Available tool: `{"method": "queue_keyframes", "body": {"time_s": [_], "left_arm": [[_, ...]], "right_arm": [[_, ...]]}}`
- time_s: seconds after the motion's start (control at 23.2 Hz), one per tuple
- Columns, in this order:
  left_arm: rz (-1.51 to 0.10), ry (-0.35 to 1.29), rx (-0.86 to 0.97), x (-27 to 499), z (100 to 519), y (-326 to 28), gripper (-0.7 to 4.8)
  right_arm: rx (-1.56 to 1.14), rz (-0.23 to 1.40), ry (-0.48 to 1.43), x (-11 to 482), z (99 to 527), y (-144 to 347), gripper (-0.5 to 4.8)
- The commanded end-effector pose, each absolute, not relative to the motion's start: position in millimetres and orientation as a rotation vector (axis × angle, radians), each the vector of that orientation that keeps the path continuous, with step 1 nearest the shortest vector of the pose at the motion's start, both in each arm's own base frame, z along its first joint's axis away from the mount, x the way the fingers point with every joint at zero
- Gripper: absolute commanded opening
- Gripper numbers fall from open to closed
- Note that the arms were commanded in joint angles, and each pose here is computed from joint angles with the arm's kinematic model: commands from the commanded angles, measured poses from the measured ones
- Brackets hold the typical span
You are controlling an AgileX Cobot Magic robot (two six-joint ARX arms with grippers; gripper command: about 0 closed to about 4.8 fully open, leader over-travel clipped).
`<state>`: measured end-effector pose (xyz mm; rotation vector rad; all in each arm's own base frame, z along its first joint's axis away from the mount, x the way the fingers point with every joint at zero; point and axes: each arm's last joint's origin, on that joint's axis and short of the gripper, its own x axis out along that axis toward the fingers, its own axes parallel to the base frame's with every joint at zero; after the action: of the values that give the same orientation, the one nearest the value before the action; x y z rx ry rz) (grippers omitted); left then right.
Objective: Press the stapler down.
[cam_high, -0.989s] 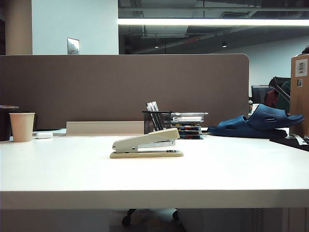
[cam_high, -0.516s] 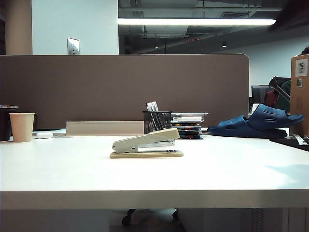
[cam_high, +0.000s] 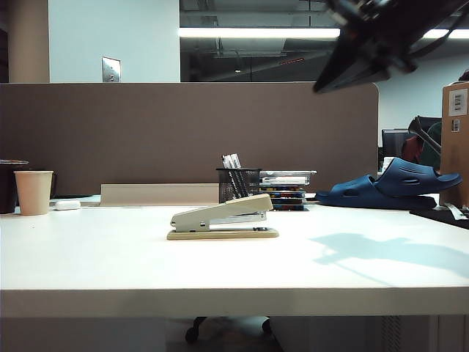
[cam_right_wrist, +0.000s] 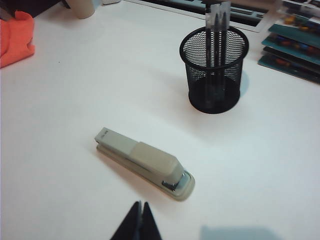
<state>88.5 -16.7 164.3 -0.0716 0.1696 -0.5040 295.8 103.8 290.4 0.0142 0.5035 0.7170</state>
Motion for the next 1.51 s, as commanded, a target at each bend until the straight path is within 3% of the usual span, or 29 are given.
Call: {"method": "queue_keyframes", "body": {"time_s": [0.04, 0.47, 0.95, 1.51], "left_arm": [[-0.502, 0.152, -0.064, 88.2, 167.7, -16.7, -0.05], [-0.502, 0.153, -0.064, 88.2, 167.5, -16.7, -0.05], [-0.502, 0.154, -0.064, 88.2, 167.5, -16.7, -0.05], [-0.502, 0.159, -0.066, 88.1, 167.0, -16.7, -0.05]], "right_arm": [[0.018, 0.759, 0.517, 316.0, 284.5, 118.0, -0.09], [0.054, 0.848, 0.63, 351.1, 228.8, 148.5, -0.09], [0.111, 0.834, 0.664, 370.3, 187.5, 158.9, -0.09], [0.102, 0.79, 0.623, 378.8, 181.7, 160.2, -0.09]]}}
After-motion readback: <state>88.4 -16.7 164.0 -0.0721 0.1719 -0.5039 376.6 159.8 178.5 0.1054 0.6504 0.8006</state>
